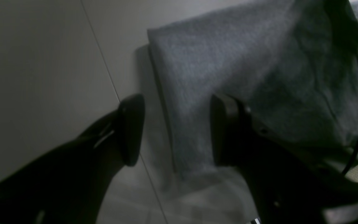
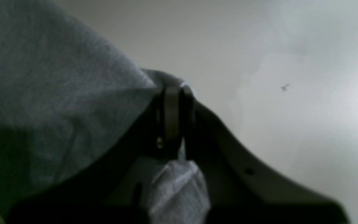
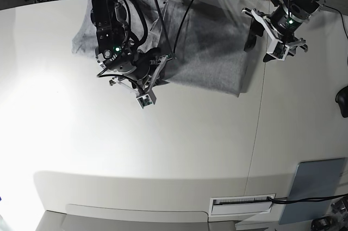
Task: Fold the T-shirt properly
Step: 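Lift the shirt edge with the right gripper and fold it over, then release the shirt and raise the right gripper away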
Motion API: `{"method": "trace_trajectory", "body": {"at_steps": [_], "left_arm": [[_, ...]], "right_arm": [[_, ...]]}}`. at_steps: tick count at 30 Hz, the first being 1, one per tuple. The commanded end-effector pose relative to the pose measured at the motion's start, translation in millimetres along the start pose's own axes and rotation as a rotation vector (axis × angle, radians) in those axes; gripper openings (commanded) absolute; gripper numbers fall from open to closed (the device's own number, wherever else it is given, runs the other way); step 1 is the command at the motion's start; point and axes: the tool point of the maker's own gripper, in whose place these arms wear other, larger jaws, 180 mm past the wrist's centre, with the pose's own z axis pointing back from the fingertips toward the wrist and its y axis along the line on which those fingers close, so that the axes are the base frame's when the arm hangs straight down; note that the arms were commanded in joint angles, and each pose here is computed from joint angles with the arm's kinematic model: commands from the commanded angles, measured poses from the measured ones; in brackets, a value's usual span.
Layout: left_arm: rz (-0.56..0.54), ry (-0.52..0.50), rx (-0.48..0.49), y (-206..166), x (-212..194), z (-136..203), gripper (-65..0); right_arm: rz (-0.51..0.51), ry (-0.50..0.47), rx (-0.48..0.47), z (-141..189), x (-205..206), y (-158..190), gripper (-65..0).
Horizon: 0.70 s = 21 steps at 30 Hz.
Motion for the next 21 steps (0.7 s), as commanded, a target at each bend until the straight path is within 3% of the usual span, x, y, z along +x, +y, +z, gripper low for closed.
{"method": "trace_trajectory", "body": {"at_steps": [1,5,8,11,16,21], "left_arm": [[-0.006,-0.036,-0.002,0.5,9.3,3.2,-33.1],[-0.006,-0.036,-0.002,0.5,9.2,3.2,-33.1],[-0.007,-0.035,-0.001,0.6,9.2,3.2,-33.1],[-0.006,-0.037,-0.001,0.5,9.5,3.1,-33.1],[-0.006,-0.036,-0.001,0.6,9.3,3.2,-33.1],[-0.006,-0.037,-0.001,0.5,9.6,3.1,-33.1]], "right_arm": [[0.01,-0.051,-0.02,4.5,15.8,-6.6,-55.9],[0.014,-0.052,-0.02,4.8,15.7,-7.3,-40.5],[-0.019,-0.006,0.067,6.9,8.7,8.6,-39.8],[0.031,0.003,0.181,19.7,7.0,30.2,-39.8],[0.081,-0.022,0.178,46.7,-6.6,29.7,-39.8],[0.174,0.014,0.179,76.6,-40.2,30.4,-39.9]]}}
